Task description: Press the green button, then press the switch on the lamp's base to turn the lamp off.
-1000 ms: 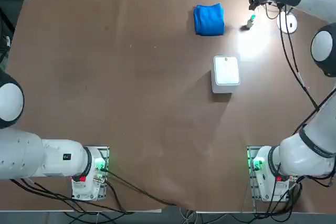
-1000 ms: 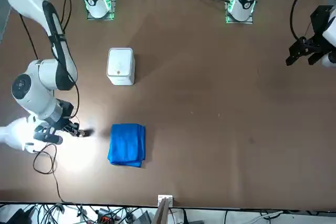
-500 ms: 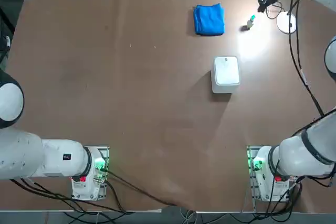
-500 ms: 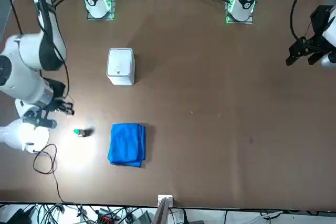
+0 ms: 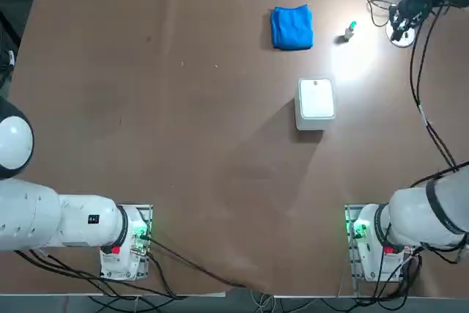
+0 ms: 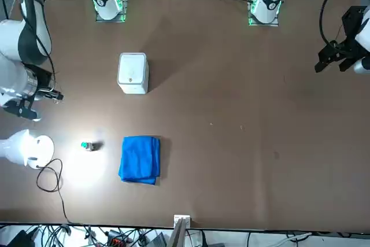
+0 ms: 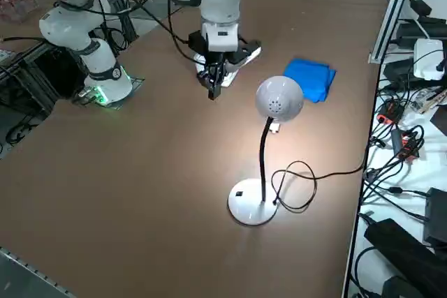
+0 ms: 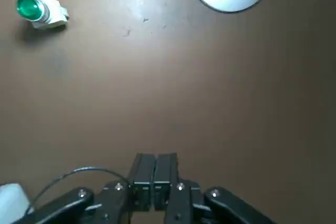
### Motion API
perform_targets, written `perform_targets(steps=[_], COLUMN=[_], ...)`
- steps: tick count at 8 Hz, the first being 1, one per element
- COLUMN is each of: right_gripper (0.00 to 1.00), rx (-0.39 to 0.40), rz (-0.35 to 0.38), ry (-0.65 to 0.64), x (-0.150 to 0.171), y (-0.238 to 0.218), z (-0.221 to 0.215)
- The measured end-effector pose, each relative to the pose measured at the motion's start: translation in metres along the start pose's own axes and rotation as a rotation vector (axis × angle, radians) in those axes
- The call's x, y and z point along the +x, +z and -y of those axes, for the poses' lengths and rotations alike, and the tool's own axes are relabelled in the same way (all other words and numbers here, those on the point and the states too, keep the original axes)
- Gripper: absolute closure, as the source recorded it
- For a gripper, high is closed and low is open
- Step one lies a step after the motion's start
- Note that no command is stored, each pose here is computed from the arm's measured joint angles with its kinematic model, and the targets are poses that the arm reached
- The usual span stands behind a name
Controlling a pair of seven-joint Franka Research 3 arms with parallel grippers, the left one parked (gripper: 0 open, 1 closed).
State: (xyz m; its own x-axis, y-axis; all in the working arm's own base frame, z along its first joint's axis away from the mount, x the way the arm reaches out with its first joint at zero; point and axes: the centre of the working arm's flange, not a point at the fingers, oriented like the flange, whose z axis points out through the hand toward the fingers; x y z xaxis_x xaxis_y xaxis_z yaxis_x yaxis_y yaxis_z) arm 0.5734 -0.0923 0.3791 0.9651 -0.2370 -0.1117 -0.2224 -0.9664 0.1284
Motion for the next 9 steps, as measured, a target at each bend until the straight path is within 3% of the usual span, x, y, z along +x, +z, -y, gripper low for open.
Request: perform_targets(steps=[4,7,9], right_gripper=[0.98,0.98,0.98], rx=[0.021,0.011,0.019], rz=[-0.191,-0.485,-0.605], ry=[-0.052,-0.008,0.006], x=[-0.018,0.015,0.035], y=[0.073,0.124,0.162], z=[-0.114,-0.136,-0.130])
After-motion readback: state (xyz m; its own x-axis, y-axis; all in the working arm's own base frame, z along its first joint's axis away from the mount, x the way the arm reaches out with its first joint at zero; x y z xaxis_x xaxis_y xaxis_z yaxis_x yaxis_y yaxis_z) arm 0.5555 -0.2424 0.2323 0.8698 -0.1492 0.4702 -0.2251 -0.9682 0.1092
